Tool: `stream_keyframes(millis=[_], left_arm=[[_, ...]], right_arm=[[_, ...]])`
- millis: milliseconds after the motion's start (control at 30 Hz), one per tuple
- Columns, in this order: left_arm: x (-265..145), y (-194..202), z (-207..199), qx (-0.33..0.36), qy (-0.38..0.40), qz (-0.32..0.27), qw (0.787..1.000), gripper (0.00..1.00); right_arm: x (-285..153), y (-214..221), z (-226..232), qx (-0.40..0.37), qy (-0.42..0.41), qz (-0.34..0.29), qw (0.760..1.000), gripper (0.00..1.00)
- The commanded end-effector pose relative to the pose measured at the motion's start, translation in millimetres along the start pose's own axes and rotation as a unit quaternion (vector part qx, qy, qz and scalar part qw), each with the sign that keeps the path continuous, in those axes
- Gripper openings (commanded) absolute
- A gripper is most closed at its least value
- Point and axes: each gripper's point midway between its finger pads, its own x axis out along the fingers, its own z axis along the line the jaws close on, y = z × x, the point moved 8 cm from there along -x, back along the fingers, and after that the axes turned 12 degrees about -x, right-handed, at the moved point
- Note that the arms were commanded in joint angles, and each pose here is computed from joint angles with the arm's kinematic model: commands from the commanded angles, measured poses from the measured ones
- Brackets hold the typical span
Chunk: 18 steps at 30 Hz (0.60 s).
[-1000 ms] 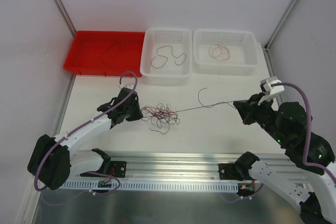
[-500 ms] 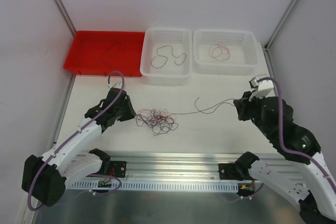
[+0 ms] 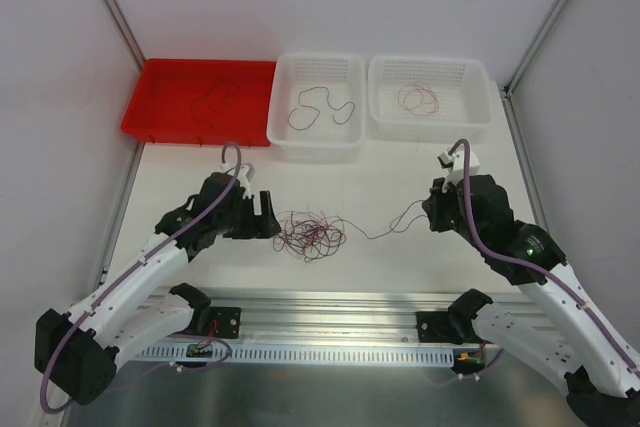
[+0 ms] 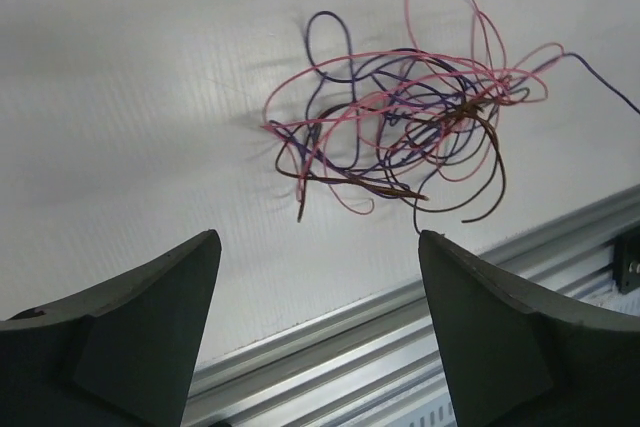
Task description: Untangle the cables
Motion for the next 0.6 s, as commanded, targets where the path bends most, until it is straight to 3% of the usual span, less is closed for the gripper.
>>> stream_keyframes(millis=[0,233,333,567], left_arm=[[-6.1,-10.1,-32.7,0.108,0.050,0.005,0.993,0.81],[17.1,-28.6,-66.0,0.275,0.048,0.009,0.960,0.80],[33.4,-36.3,-71.5,0.347,0.029,0.014,0.937,0.74],[67.1,-38.5,-84.7,0.414,0.024,0.049,0.909,0.62]], right_arm=[[-3.4,-14.9,5.7,0.019,-0.031,-0.036,0.999,0.01],[2.4,-11.4,12.6,0.017,-0.058,-0.031,0.998,0.01],[3.8,-11.6,14.9,0.017,-0.067,-0.033,0.997,0.01],[9.7,-9.4,19.7,0.030,-0.080,-0.030,0.996,0.01]])
